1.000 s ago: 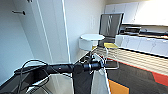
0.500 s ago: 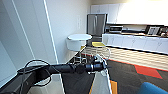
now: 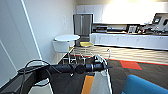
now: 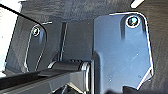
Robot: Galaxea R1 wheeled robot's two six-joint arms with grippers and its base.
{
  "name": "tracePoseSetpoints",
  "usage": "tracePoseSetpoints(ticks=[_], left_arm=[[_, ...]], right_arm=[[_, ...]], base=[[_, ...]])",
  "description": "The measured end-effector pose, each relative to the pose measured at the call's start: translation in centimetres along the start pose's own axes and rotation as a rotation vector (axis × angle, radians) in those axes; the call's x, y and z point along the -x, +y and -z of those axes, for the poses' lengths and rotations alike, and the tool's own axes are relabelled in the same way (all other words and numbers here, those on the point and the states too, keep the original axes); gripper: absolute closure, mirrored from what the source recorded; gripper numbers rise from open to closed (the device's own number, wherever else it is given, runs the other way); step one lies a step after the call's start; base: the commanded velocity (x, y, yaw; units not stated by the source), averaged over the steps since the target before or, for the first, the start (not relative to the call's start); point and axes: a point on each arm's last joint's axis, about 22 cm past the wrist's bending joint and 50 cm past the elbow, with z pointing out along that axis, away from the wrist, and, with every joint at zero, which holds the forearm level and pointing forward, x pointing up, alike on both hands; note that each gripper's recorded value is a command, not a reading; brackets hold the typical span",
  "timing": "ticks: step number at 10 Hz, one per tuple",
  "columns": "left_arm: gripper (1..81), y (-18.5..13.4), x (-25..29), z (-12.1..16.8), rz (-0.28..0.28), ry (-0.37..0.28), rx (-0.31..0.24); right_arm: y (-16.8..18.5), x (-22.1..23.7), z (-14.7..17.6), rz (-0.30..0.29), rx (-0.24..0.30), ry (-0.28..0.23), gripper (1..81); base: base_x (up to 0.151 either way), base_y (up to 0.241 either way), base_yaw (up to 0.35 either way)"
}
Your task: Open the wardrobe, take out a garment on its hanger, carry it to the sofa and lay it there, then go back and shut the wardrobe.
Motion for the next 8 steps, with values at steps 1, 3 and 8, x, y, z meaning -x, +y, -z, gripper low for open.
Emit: tracePoseSetpoints(ticks=[1,3,8], left_arm=[[81.1,-0.08,-0.06,0.10,0.000,0.001,-0.002],[81.1,-0.28,-0.20,0.32,0.000,0.004,-0.006],[81.1,-0.47,-0.35,0.53,0.000,0.008,-0.011]], right_arm=[[0.00,0.00,0.00,0.000,0.000,0.000,1.0],[0.00,0.00,0.00,0.000,0.000,0.000,1.0],[-0.19,-0.05,-0.05,0.000,-0.002,0.001,1.0]], base=[[0.000,0.000,-0.379],[0.000,0.000,-0.379],[0.000,0.000,-0.379]])
